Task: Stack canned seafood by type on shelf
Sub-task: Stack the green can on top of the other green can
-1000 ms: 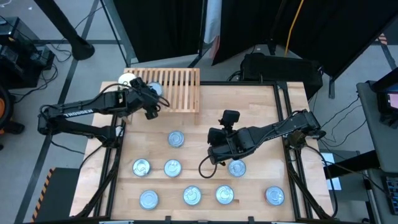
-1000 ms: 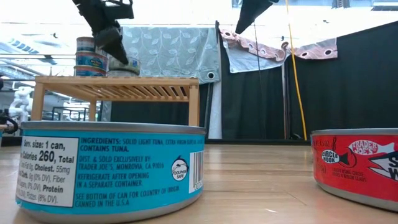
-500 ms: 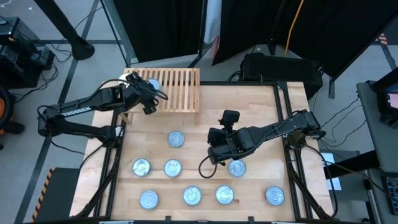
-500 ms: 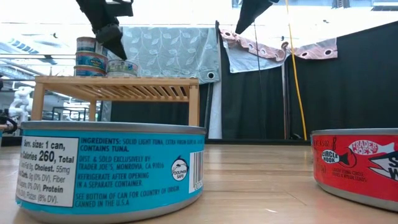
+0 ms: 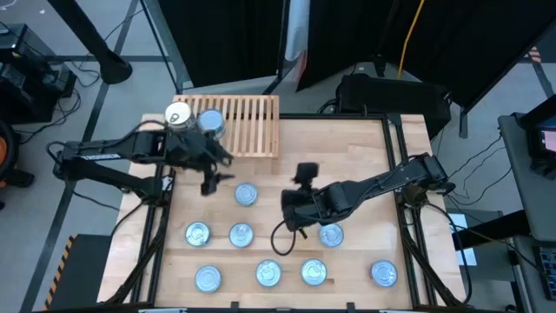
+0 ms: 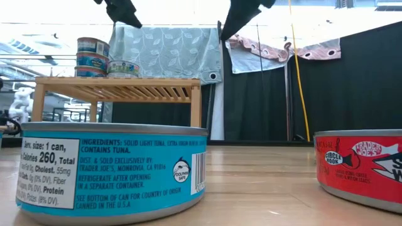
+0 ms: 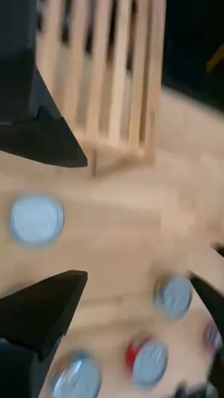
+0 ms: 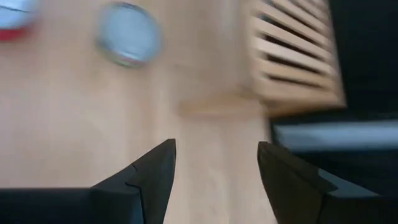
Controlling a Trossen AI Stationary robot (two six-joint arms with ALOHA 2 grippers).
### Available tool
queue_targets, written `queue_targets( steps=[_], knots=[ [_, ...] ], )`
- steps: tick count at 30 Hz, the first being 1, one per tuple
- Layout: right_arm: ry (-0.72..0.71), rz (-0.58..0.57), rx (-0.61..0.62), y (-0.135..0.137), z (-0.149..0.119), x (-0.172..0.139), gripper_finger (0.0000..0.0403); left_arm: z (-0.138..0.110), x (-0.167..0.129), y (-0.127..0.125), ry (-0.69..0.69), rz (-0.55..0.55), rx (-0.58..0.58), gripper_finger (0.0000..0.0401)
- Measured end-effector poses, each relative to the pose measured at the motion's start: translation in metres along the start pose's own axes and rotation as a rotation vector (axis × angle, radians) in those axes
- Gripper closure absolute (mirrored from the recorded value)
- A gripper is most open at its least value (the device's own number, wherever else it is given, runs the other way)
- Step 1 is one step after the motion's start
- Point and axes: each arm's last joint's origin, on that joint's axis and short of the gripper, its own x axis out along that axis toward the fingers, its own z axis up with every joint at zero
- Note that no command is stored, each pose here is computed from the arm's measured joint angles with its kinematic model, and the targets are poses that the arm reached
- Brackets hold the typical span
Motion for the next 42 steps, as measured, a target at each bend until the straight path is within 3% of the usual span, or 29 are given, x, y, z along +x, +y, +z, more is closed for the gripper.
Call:
queue_targets(
  steps=[5,10,15,18,29,42],
  knots=[
    [-0.206,0.219,-0.12,0.023,0.004,0.038,0.0189,-0.02,0.019,-0.026,0.058,-0.053,0.086,0.014],
    [-0.402,0.323,-0.068,0.019,0.005,0.07,0.0205,-0.052,0.046,-0.039,0.112,-0.002,0.108,0.0173],
    [-0.372,0.336,0.06,0.009,-0.002,0.087,0.0228,-0.084,0.069,-0.043,0.138,0.057,0.136,0.0218],
    [-0.352,0.404,0.118,0.012,-0.009,0.098,0.0244,-0.099,0.081,-0.043,0.121,0.055,0.14,0.0252],
    [-0.394,0.409,0.13,0.045,-0.017,0.155,0.0293,-0.132,0.102,-0.043,0.141,0.05,0.156,0.035],
    [-0.388,0.395,0.29,0.034,-0.018,0.178,0.0323,-0.146,0.133,-0.048,0.216,0.043,0.18,0.0395]
  ],
)
